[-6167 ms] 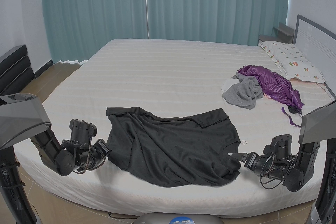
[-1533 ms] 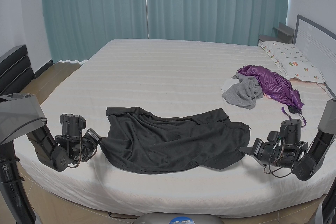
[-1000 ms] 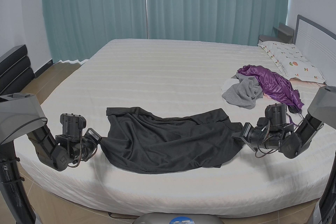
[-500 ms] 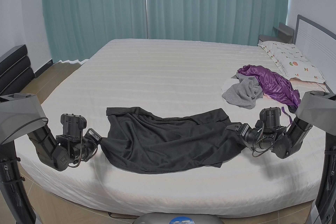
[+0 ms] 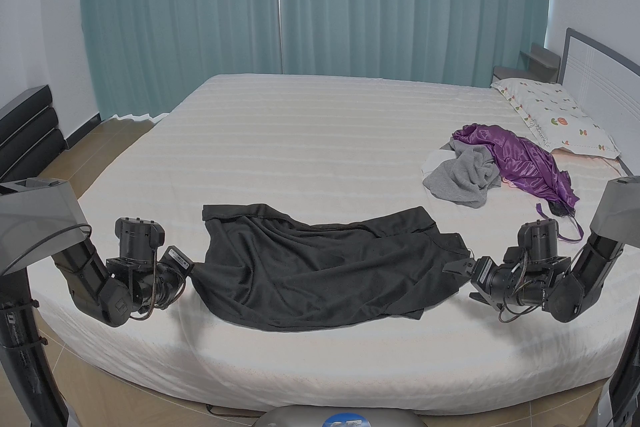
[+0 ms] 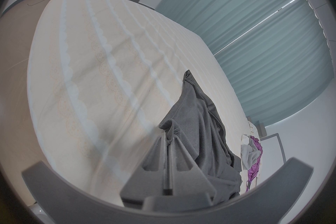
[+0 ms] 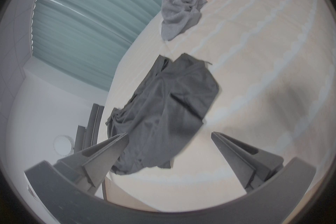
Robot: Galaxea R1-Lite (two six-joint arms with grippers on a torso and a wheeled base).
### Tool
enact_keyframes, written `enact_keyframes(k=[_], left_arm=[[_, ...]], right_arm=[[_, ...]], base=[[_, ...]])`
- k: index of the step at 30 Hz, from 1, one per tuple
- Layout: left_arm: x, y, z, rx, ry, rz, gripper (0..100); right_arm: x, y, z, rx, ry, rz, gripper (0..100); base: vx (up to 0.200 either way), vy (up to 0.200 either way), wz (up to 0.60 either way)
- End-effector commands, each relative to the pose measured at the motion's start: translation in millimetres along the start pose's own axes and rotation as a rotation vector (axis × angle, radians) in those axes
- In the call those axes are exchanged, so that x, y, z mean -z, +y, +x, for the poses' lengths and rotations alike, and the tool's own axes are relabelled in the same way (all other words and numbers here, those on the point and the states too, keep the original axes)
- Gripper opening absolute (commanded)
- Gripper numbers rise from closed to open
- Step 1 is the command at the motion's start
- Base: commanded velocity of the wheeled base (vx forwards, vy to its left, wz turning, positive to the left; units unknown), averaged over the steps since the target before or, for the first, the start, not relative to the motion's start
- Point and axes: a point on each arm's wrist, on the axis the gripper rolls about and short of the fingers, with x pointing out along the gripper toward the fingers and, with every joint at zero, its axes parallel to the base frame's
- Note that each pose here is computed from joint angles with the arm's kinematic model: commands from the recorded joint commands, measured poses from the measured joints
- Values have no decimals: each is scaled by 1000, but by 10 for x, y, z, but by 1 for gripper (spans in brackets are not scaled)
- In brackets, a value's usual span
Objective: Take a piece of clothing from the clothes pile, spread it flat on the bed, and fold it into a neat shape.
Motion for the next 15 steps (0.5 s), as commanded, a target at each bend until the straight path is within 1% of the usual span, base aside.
enact_keyframes(k=[1,2,4,7,10,15], left_arm=[[0,-1,-3,0,-1,-1,0],[0,-1,-8,0,-1,-1,0],[-2,-4,-11,2,-1,-1,0],[-2,-4,-11,2,-1,-1,0],[-7,-1,-11,1,-3,-2,0],[-4,1,-3,0,-2,-2,0]], right_arm=[[144,8,-79,4,45,-28,100],[238,1,-89,6,83,-45,100],[292,28,-80,-2,105,-54,100],[338,44,-57,-4,122,-61,100],[456,58,28,9,159,-76,100],[542,39,131,29,194,-83,100]], base=[[0,0,0],[0,0,0],[0,0,0],[0,0,0],[0,0,0],[0,0,0]])
